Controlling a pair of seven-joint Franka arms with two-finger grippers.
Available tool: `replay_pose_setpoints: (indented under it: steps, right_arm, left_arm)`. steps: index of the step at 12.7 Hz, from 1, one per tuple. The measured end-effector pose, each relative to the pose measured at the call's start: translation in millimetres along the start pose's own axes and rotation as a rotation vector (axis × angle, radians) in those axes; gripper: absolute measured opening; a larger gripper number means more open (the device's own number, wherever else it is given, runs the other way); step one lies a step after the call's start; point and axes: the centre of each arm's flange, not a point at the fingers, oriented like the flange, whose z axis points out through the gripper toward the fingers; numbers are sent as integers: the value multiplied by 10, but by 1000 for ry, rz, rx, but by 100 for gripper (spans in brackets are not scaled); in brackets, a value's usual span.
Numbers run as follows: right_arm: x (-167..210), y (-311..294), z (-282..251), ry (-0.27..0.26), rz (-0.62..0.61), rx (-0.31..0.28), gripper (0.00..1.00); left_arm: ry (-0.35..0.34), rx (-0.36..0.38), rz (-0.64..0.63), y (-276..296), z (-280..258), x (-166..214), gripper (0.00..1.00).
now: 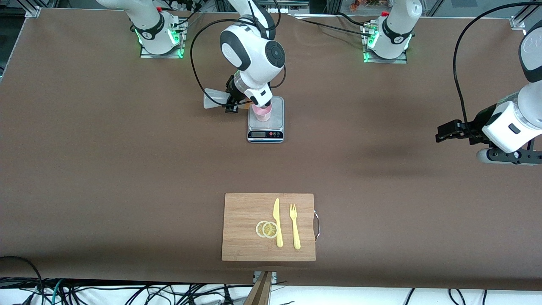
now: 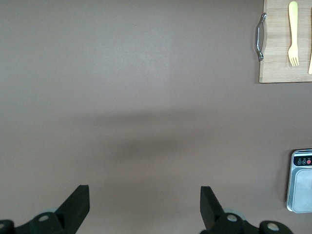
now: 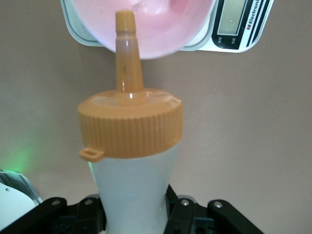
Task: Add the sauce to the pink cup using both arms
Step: 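Tilt the bottle nozzle into the pink cup with the right gripper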
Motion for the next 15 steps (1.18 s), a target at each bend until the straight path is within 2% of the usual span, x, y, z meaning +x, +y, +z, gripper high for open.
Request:
replay_pose_setpoints:
  steps: [15]
  right_arm:
    - [-42, 50, -25, 11, 22, -6, 31]
  left_arm:
    - [-1, 0, 0, -1, 9, 5, 100]
